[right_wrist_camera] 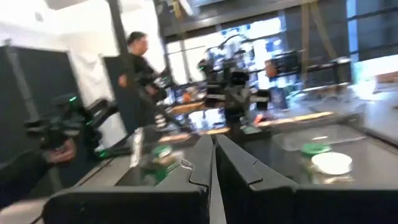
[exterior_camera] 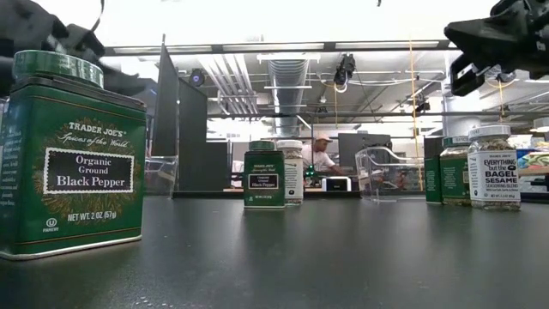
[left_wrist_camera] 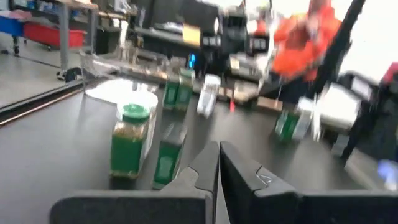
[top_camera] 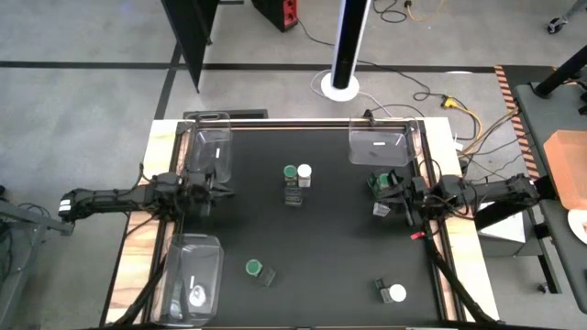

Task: Sort spices by type
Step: Put the top right green seasoning bottle into the top right transparent bin

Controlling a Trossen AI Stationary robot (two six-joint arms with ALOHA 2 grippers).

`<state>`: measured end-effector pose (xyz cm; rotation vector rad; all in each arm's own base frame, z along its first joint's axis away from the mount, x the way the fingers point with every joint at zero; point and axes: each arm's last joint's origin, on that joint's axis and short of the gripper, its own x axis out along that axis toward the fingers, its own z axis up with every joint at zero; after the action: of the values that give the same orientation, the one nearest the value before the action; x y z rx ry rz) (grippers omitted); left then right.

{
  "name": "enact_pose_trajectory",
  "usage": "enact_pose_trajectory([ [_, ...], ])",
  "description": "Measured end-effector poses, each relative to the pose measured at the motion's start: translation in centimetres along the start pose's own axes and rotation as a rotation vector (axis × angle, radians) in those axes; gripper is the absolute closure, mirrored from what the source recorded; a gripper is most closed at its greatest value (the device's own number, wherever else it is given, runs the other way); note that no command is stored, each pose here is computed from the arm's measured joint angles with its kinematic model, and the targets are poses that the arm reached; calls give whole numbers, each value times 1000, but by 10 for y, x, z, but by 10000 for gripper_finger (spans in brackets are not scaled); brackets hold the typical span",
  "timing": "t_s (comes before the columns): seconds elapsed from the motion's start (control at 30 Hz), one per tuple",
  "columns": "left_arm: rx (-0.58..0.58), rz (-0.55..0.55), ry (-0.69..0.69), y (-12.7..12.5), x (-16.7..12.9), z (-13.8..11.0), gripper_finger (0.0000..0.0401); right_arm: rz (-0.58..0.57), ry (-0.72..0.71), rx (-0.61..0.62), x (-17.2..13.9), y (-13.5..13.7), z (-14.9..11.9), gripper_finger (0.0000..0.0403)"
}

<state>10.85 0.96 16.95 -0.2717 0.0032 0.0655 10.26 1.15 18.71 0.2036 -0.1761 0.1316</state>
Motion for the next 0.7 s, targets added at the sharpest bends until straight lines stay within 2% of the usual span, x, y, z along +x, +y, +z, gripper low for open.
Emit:
enact_pose_trajectory([
  [0.17,-59,-24,-98,-2,-1,10,401,-49,-19,6,3,2,16,390],
  [0.23,-134,-37,-112,-3,-1,11,401,-99,-17,18,5,2,25,390],
  [0.33,-216,-8,-137,-2,-1,13,401,-195,63,53,11,2,36,390],
  [0.43,-192,43,-159,-1,-1,13,401,-275,165,147,17,3,46,390],
  [0.57,-133,54,-151,-1,0,13,401,-387,314,291,31,3,55,390],
  [0.7,-137,53,-156,-1,0,13,401,-500,466,429,46,6,67,390],
])
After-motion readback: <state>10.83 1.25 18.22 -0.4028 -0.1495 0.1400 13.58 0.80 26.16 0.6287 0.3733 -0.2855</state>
